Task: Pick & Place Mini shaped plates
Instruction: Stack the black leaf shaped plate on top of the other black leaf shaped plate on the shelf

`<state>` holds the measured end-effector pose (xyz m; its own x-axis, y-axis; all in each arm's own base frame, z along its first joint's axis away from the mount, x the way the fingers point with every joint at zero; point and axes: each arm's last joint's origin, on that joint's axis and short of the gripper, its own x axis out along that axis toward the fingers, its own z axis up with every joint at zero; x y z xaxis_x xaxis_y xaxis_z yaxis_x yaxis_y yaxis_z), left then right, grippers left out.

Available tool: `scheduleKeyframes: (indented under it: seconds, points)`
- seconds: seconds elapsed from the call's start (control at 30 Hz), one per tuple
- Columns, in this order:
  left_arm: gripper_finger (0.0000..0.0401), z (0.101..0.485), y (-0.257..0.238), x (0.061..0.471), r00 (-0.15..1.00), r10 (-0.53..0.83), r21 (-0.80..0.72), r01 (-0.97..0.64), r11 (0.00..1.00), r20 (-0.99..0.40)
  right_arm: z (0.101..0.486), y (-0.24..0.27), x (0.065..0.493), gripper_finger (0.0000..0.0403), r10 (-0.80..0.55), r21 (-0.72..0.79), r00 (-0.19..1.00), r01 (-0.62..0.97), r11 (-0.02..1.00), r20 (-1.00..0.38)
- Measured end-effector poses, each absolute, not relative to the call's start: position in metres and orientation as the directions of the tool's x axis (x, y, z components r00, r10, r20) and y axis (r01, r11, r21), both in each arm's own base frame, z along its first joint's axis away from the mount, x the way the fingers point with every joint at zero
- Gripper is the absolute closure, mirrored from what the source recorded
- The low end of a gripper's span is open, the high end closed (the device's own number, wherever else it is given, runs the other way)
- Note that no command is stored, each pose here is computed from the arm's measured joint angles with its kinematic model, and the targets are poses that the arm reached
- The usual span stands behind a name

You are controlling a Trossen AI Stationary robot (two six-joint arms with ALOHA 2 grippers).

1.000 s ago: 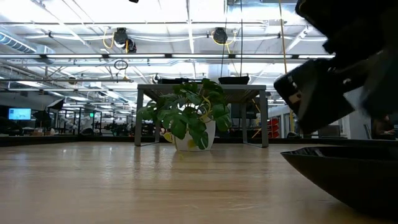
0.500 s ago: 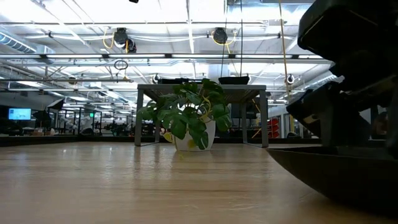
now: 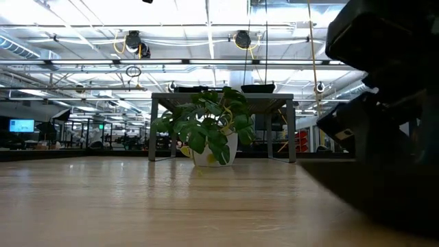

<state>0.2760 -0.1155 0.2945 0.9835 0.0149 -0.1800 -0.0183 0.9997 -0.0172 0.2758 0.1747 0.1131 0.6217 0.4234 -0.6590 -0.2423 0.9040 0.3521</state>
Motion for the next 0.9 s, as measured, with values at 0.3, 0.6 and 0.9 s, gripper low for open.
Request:
scheduleKeyframes:
  seconds: [0.3,0.6,0.9]
  points:
    - [0.0293,0.2945,-0.1156,0.2760,0.984,0.015,-0.017,-0.018,1.000,-0.180,0.1059,0.1736,0.2775,0.0291,0.415,0.356,0.613,-0.223,0.907,-0.673]
    - [0.0293,0.2945,-0.1156,0.2760,0.984,0.014,-0.002,-0.015,1.000,-0.180,0.1073,0.1735,0.2777,0.0335,0.444,0.326,0.601,-0.302,0.896,-0.664]
    - [0.0293,0.2945,-0.1156,0.2760,0.984,0.014,-0.002,-0.015,1.000,-0.180,0.1085,0.1653,0.2830,0.0387,0.507,0.392,0.565,-0.323,0.862,-0.650]
